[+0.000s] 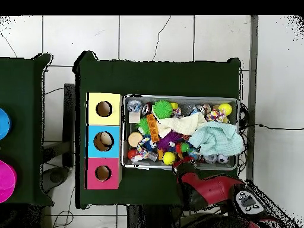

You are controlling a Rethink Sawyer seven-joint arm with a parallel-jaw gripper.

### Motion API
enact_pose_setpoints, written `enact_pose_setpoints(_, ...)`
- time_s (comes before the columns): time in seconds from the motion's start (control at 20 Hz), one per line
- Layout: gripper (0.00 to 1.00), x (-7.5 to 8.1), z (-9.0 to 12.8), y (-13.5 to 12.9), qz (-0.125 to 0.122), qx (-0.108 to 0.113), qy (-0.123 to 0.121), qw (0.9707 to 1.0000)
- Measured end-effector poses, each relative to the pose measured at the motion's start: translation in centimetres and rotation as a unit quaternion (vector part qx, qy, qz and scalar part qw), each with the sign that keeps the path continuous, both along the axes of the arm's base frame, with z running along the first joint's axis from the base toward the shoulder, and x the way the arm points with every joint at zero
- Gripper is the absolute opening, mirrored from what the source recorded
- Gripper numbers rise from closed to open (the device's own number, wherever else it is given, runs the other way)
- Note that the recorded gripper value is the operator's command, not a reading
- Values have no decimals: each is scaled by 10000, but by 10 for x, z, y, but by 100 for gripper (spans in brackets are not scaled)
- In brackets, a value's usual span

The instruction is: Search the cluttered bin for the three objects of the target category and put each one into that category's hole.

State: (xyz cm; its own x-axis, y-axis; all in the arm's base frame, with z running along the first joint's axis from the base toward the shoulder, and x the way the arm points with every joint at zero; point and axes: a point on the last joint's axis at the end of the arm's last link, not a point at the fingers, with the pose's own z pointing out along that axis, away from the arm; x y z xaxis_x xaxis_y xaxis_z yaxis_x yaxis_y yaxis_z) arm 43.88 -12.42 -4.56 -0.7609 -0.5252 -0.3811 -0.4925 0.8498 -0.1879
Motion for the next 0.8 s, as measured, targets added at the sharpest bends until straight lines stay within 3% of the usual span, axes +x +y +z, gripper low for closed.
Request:
enact_pose_setpoints(0.3,0,0,1,-1,20,-43,22,10000)
enact_pose_setpoints(0.5,0,8,10,-1,-32,-84,137,9999)
enact_pose_setpoints(0.8,0,39,48,-6,-516,-226,708,9959)
